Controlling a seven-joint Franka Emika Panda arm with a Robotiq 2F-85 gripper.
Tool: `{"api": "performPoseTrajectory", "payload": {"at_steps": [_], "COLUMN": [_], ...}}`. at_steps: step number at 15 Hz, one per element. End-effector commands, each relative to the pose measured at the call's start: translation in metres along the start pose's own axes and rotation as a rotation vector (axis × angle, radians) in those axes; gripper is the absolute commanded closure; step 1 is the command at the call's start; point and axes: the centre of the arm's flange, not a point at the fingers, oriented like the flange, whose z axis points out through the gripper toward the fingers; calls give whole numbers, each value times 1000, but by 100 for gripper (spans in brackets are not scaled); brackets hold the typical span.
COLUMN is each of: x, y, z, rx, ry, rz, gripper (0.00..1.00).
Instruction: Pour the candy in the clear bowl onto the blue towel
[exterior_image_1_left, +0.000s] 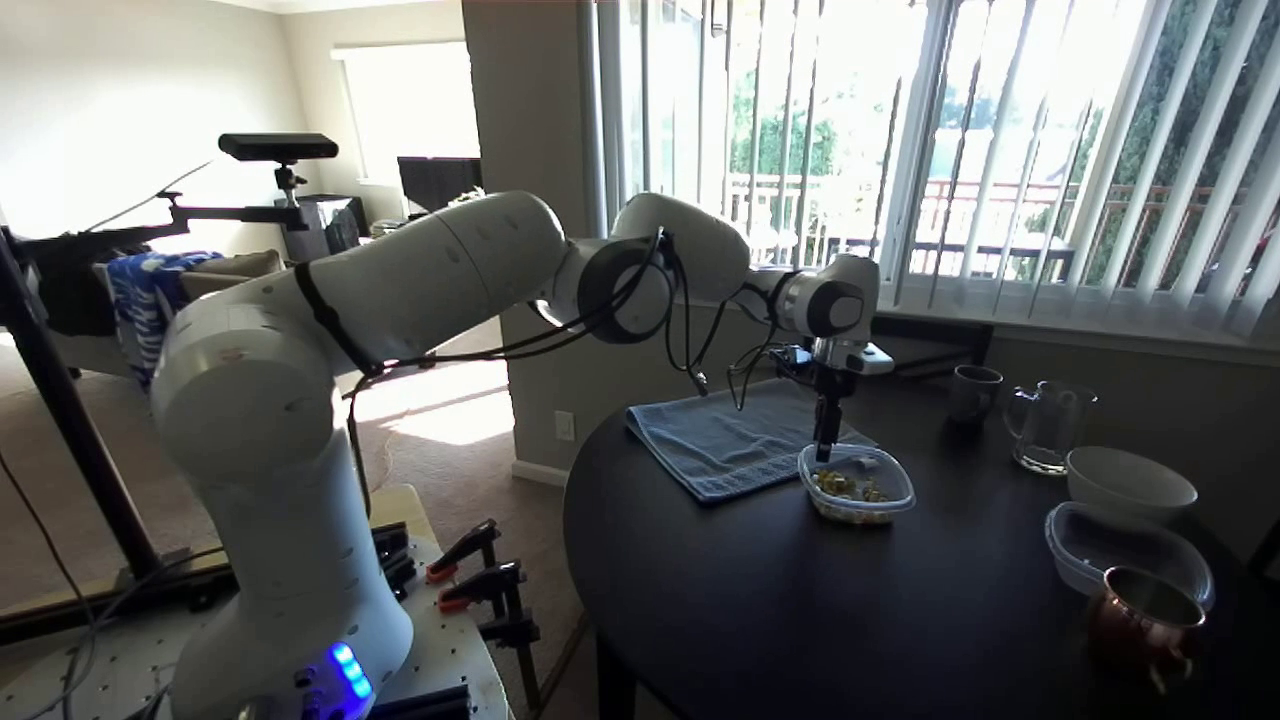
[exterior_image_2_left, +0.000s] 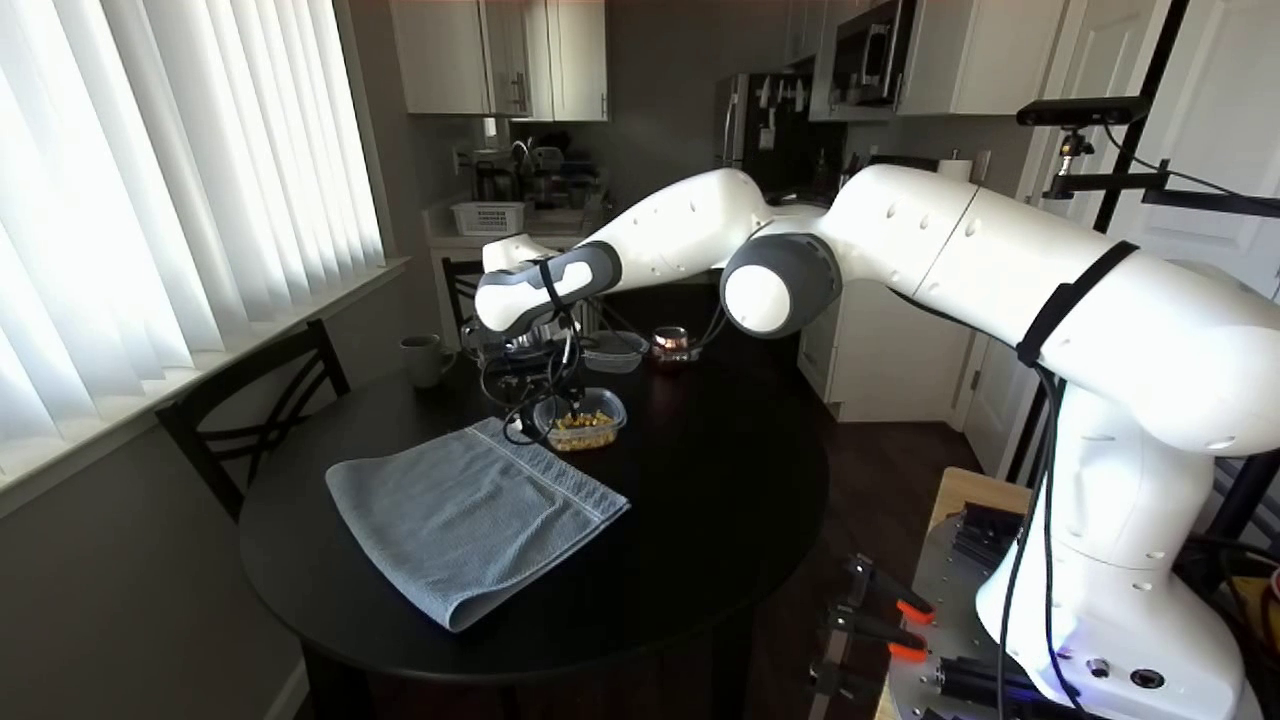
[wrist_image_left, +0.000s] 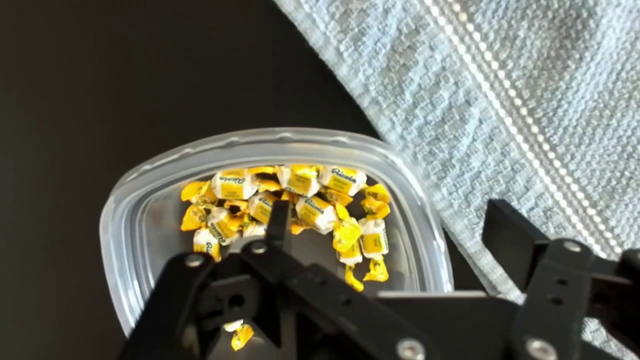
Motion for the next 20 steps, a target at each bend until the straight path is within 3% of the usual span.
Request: {"api": "performPoseTrajectory", "payload": {"at_steps": [1, 3, 12, 15, 17, 20], "x": [12, 12, 15, 17, 16, 13], "y": [-23, -24, -27, -24, -21, -14], "z": [0, -1, 1, 6, 3, -17], "rx": [2, 9, 16, 13, 22, 87], "ry": [-14, -8, -6, -25, -37, -64], "rz": [-2, -6, -2, 5, 12, 23], "gripper": [28, 36, 95, 100, 98, 98]}}
